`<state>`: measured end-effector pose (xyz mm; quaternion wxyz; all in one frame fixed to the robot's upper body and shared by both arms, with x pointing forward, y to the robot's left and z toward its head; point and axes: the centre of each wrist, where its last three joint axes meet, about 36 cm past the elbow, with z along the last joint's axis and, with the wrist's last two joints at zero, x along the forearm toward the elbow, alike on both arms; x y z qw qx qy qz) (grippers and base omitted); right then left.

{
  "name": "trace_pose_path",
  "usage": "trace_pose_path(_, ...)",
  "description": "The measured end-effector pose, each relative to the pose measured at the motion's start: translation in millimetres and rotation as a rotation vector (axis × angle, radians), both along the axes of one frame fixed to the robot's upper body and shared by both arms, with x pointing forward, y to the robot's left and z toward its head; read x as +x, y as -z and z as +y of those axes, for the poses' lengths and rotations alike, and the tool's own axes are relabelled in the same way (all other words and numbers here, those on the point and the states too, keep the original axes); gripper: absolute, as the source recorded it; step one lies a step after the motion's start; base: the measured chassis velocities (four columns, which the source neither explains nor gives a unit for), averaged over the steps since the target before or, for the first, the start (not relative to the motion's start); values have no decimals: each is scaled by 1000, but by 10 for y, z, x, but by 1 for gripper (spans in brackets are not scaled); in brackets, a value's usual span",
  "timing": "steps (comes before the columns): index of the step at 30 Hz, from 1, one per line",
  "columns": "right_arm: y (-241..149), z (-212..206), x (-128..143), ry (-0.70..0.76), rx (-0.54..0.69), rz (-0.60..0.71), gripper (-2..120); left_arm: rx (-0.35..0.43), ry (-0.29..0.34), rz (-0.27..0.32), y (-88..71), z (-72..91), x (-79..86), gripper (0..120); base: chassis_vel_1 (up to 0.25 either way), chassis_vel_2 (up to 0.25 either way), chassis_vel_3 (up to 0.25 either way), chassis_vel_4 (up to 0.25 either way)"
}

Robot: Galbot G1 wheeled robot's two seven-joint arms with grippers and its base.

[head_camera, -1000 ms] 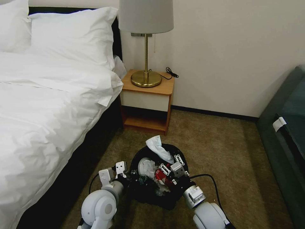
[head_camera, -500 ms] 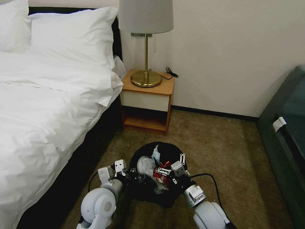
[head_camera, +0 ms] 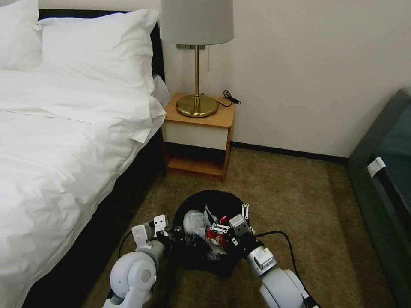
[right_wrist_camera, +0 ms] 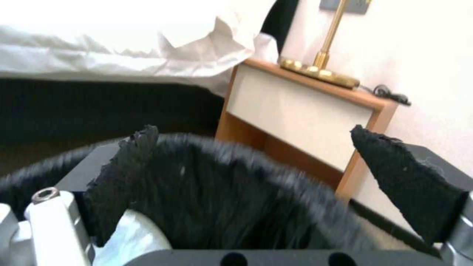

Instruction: Pick up the trash bin, then pick up the garbage on the floor and place it into the trash bin.

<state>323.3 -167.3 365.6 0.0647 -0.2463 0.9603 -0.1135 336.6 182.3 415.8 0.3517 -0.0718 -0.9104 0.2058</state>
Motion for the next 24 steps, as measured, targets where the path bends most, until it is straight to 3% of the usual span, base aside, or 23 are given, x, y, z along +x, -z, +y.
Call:
trace_pose_path(13, -738, -294, 204, 20, 4, -138, 100, 2, 5, 13, 80, -22, 15, 0, 0, 0, 0, 0)
trace_pose_path(24, -809, -417, 175, 152, 46, -157, 100, 9, -17, 9, 61, 59, 3, 0, 0, 0, 0, 0)
